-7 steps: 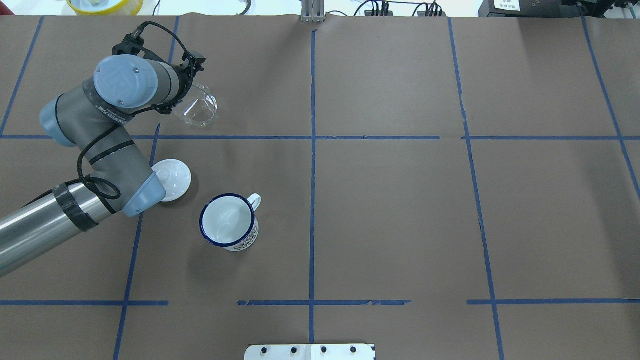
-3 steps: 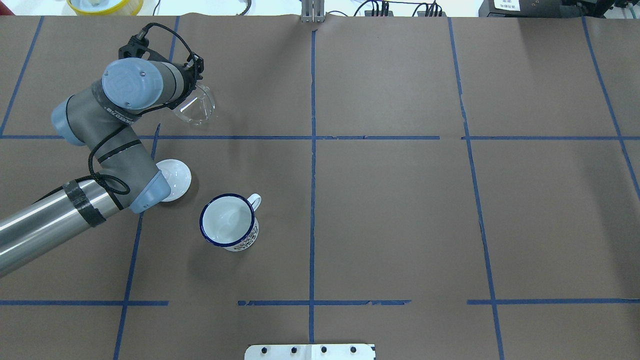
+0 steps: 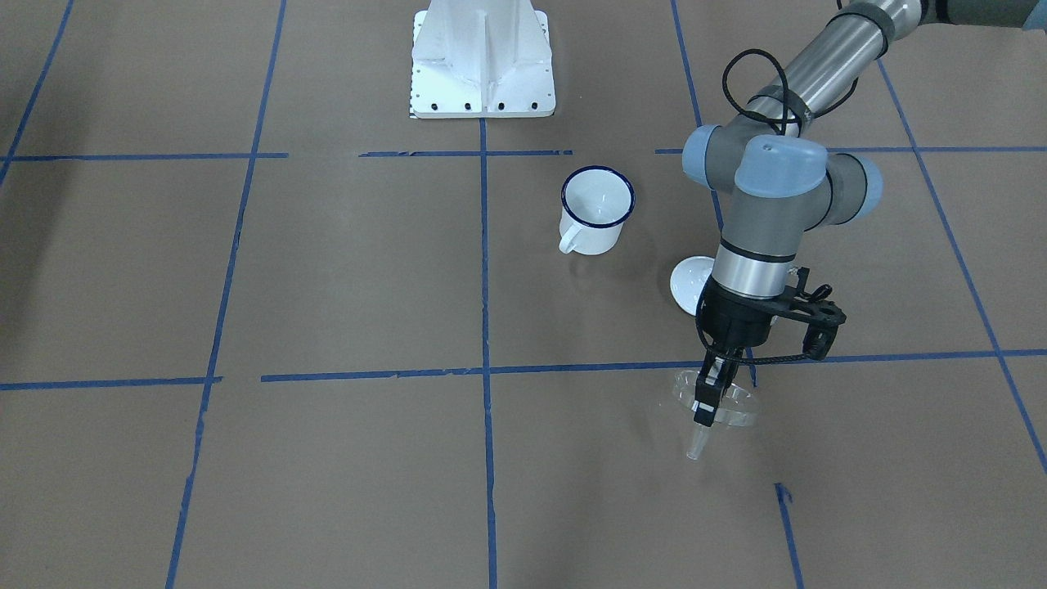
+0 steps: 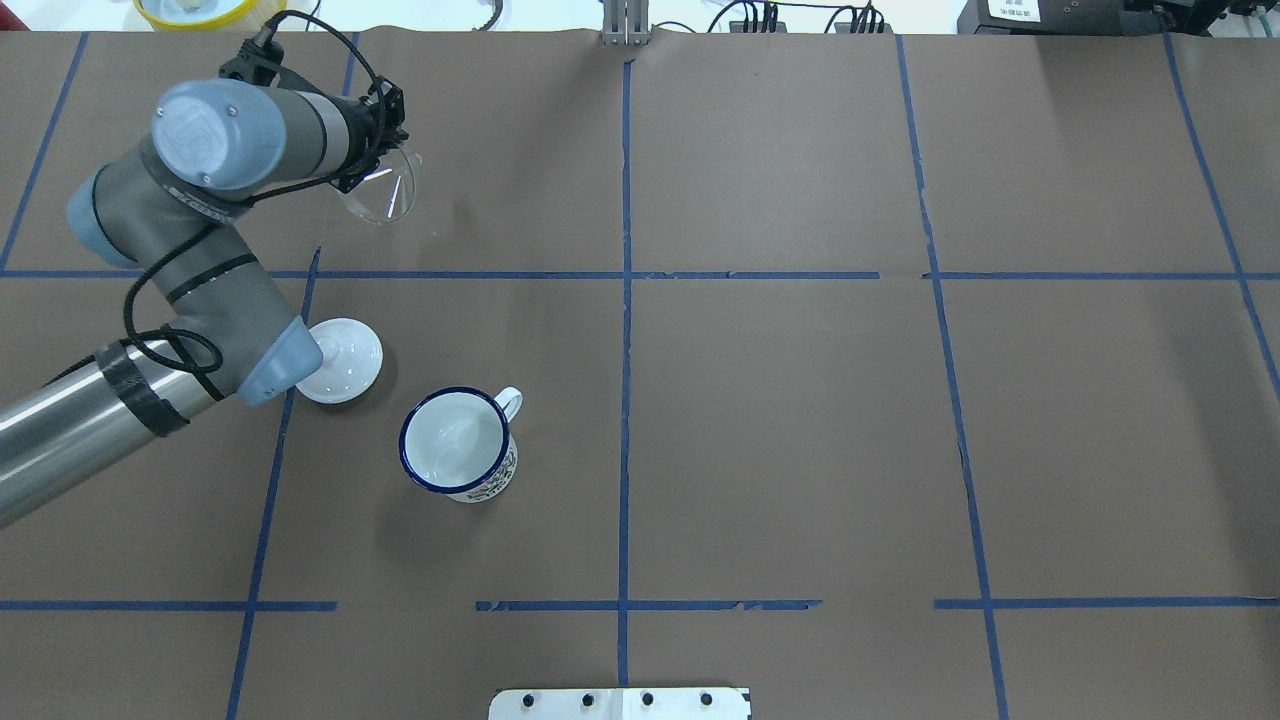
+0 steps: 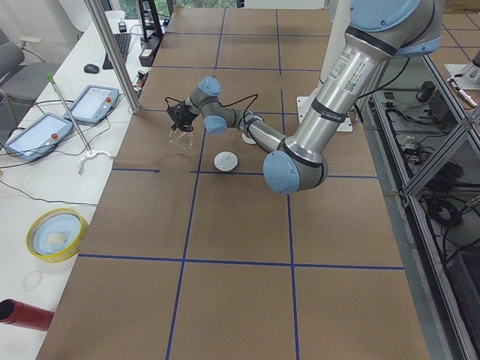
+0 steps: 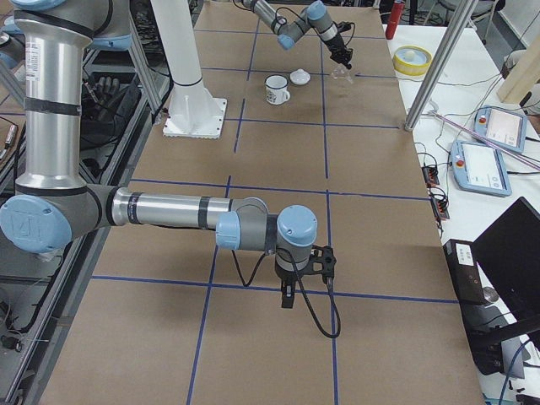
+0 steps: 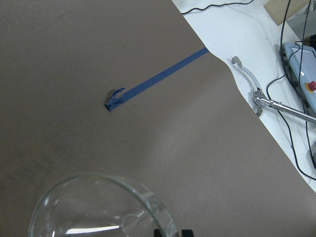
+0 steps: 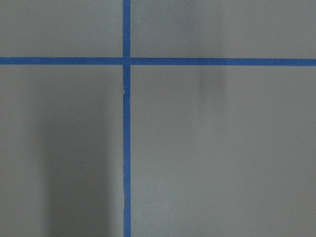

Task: Place funnel on cup
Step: 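Lift the glass funnel upright off the table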

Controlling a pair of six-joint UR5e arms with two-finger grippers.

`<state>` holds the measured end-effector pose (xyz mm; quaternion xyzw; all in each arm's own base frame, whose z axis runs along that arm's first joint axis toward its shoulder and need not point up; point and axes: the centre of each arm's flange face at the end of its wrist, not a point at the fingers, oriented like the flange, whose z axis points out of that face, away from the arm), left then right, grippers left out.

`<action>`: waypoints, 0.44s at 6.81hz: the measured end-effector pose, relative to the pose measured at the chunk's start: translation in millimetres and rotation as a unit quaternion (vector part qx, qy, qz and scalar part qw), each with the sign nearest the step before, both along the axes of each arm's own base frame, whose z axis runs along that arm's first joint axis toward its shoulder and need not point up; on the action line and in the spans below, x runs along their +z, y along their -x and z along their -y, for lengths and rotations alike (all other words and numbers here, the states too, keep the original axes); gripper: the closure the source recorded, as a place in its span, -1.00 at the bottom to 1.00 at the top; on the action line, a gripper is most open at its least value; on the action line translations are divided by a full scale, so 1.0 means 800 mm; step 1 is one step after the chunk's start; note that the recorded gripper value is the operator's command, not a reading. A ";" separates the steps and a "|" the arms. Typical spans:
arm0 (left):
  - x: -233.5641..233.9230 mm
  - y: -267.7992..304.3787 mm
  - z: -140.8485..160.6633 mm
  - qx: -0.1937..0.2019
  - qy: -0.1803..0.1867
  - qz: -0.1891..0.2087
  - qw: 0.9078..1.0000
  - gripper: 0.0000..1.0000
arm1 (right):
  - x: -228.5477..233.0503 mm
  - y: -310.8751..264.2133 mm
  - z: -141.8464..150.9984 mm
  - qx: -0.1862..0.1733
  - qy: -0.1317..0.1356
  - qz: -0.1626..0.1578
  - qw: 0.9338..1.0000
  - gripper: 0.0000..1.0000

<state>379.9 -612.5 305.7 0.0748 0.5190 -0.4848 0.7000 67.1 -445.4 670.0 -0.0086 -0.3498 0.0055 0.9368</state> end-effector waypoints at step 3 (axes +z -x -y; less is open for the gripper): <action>-0.112 0.108 -0.063 0.095 -0.011 0.048 0.994 1.00 | 0.000 0.000 0.000 0.000 0.000 0.000 1.000 -1.00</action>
